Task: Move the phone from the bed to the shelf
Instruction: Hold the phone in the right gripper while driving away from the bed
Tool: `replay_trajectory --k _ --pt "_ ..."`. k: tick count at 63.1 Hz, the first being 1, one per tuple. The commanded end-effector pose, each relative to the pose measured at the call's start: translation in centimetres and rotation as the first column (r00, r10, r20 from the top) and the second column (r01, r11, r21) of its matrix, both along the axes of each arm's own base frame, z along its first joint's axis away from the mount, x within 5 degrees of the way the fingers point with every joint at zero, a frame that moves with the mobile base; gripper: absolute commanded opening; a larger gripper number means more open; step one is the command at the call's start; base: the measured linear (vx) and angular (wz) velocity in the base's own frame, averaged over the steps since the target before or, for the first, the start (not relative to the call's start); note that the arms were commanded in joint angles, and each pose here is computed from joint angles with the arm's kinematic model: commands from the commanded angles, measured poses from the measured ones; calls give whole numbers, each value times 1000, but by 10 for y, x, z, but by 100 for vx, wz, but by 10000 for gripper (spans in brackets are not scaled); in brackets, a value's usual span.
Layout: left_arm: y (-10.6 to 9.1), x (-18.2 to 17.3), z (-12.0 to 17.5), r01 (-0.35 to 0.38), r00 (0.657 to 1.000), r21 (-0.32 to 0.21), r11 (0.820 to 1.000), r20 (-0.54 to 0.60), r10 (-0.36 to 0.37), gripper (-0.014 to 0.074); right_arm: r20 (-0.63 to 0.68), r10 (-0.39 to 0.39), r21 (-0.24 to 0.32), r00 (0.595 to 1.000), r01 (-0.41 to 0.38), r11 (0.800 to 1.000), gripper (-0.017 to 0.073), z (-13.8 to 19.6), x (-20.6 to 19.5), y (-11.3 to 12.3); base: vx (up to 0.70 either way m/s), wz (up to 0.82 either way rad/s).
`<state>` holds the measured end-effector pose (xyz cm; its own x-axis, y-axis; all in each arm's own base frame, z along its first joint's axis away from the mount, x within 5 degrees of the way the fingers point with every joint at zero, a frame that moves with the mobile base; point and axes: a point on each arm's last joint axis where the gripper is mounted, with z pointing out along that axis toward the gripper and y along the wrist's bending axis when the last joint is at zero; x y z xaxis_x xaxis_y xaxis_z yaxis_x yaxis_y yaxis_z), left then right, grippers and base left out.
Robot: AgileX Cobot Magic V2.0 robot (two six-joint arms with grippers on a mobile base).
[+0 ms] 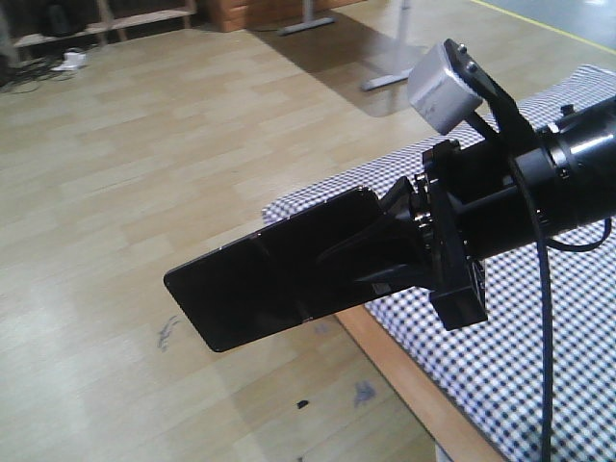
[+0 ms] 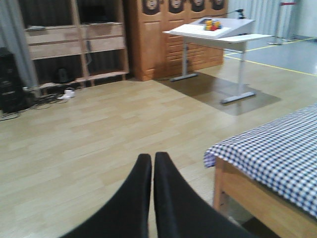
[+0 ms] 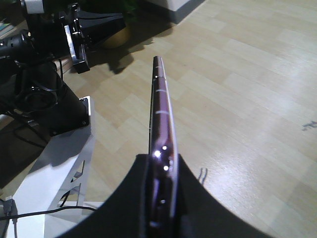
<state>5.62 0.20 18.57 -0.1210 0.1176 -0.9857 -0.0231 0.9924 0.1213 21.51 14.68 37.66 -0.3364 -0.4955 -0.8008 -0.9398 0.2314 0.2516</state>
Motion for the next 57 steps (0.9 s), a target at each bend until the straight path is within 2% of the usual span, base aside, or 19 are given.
replay_trajectory --k 1,57 --pt "0 -1 15 2 994 -11 1000 107 -1 1 6 45 82 999 -46 996 -2 20 -14 1 -13 50" --pt "0 -1 15 2 994 -11 1000 107 -1 1 6 45 82 999 -46 996 -2 20 -14 1 -12 45"
